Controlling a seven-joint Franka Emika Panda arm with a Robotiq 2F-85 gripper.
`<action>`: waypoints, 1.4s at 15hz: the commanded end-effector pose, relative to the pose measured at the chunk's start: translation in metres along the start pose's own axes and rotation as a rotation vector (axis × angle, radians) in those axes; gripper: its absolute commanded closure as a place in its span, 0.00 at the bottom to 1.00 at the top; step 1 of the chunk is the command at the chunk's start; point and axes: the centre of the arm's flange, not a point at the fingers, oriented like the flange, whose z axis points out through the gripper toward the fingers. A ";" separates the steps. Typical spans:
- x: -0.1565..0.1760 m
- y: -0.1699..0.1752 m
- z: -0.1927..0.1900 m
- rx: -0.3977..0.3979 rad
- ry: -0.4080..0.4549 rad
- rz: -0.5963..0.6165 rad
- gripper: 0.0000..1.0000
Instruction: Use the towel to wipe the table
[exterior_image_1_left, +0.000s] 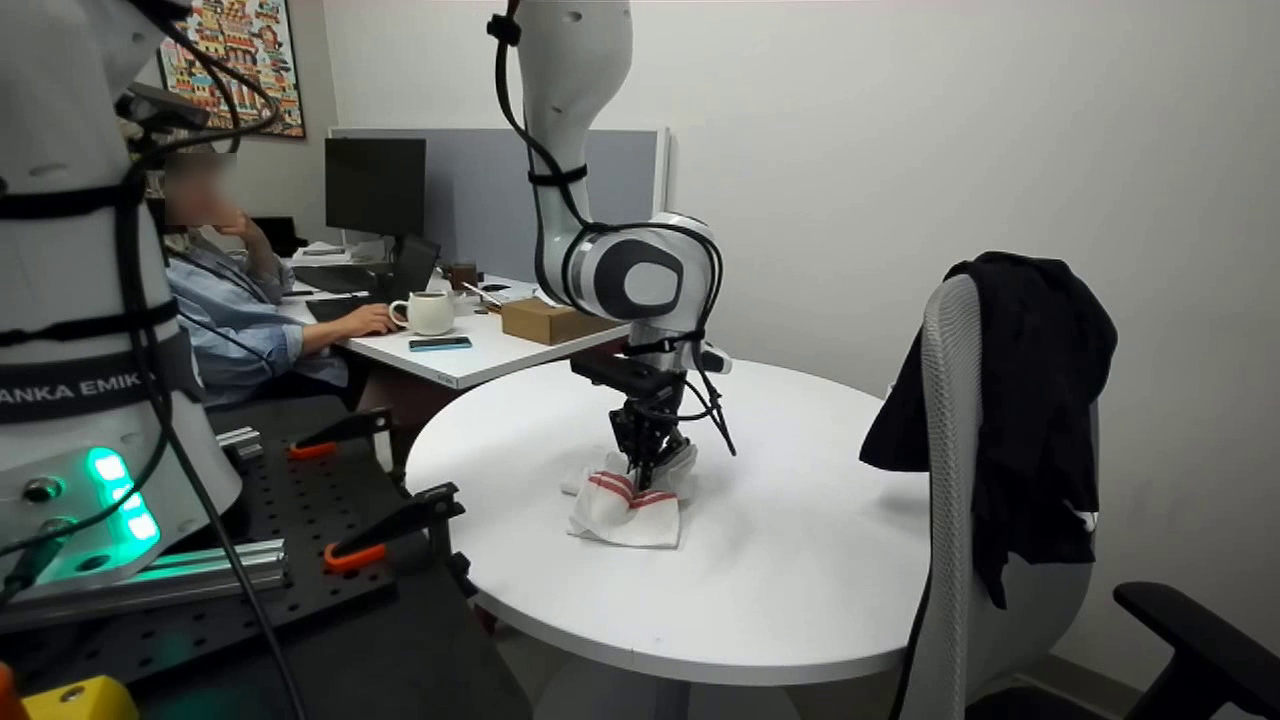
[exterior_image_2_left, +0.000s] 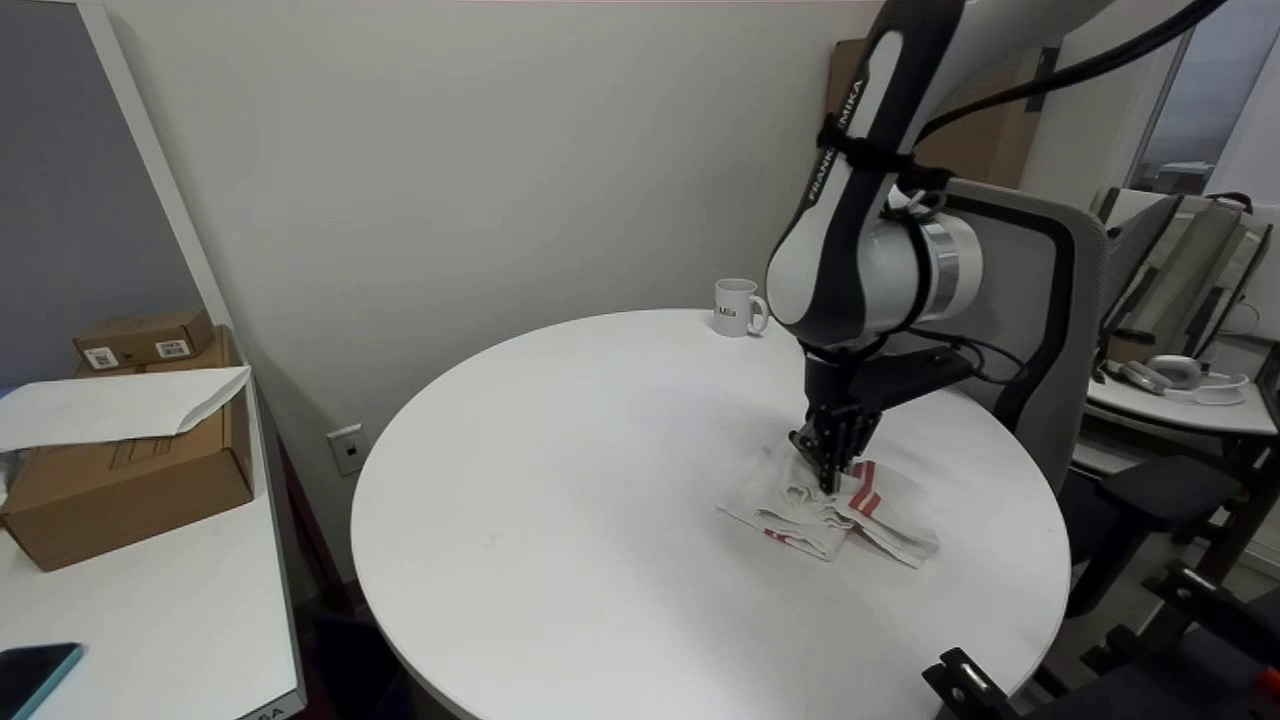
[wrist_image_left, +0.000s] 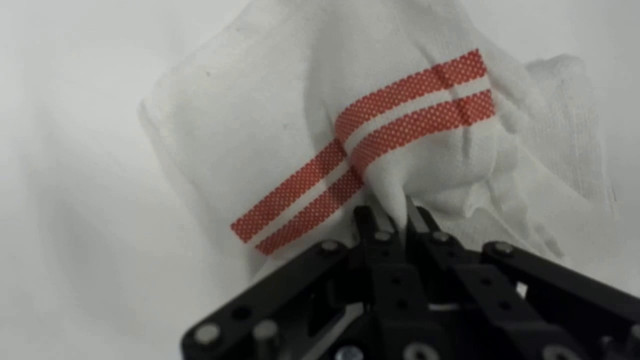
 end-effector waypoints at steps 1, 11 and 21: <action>0.070 -0.014 0.003 -0.038 0.041 0.013 0.98; 0.091 0.123 -0.046 -0.142 0.137 0.199 0.98; -0.061 0.110 -0.004 -0.115 -0.085 0.096 0.98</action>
